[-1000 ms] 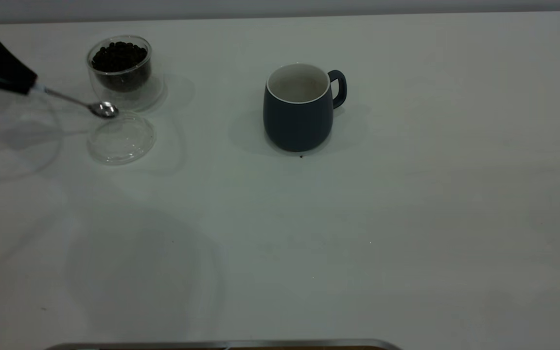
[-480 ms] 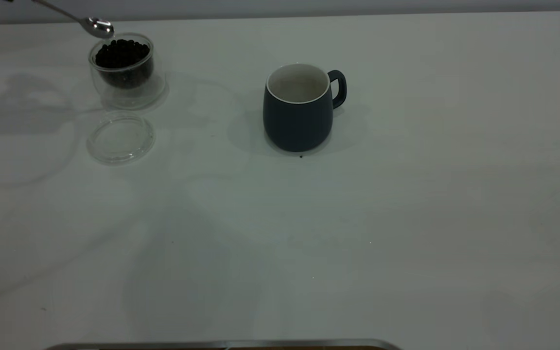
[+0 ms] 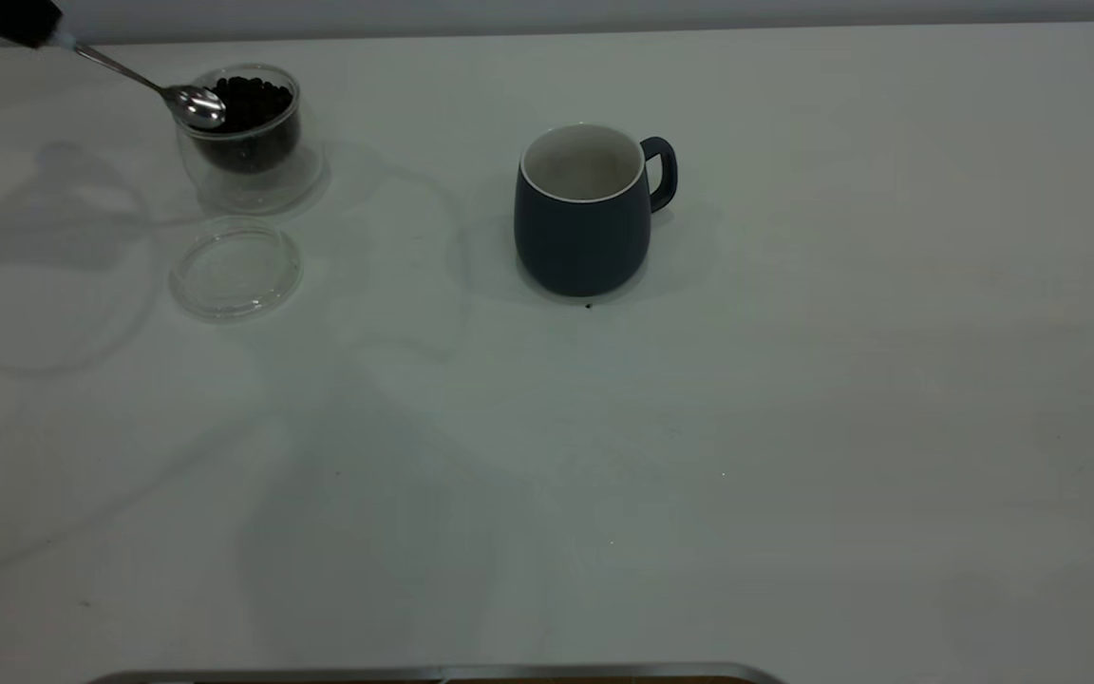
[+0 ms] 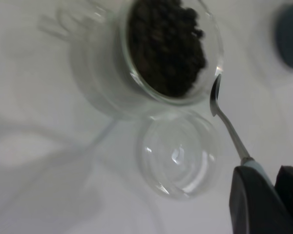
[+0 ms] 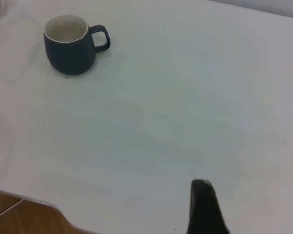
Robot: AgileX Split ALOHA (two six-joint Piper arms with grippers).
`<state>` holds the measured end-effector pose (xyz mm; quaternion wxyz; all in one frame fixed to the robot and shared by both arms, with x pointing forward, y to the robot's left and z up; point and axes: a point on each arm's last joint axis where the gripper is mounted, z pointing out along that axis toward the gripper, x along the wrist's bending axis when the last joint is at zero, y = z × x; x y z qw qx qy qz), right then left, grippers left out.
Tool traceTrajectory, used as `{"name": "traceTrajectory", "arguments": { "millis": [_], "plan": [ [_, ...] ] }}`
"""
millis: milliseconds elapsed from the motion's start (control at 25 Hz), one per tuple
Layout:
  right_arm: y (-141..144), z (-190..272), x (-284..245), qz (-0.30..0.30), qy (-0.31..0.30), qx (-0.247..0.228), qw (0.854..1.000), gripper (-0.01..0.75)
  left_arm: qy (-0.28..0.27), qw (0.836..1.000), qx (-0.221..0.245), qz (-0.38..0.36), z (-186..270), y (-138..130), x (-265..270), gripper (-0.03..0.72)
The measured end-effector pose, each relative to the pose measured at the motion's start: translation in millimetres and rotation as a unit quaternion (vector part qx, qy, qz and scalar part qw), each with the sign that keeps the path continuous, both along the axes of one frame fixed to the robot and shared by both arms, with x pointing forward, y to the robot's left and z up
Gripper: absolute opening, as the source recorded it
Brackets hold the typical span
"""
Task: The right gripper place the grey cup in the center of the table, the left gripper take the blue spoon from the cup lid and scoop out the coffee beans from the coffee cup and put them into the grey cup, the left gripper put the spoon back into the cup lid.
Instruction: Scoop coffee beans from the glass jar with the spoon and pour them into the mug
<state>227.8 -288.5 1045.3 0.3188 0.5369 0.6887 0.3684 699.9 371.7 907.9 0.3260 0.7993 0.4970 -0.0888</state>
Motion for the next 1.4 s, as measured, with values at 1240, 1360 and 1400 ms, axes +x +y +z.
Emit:
{"name": "traceTrajectory", "arguments": {
  "millis": [1240,1360,1400],
  "plan": [
    [0.0,0.0,0.0,0.000,0.000,0.000,1.000,0.511,0.042,0.990,-0.090,0.098,-55.1,-14.0,14.6,0.122],
    [0.0,0.0,0.0,0.000,0.000,0.000,1.000,0.511,0.062,0.987,-0.093,0.113,-55.5,-14.0,13.7,0.122],
    [0.0,0.0,0.0,0.000,0.000,0.000,1.000,0.511,0.067,0.987,-0.091,0.116,-55.9,-13.7,13.4,0.122]
  ]
}}
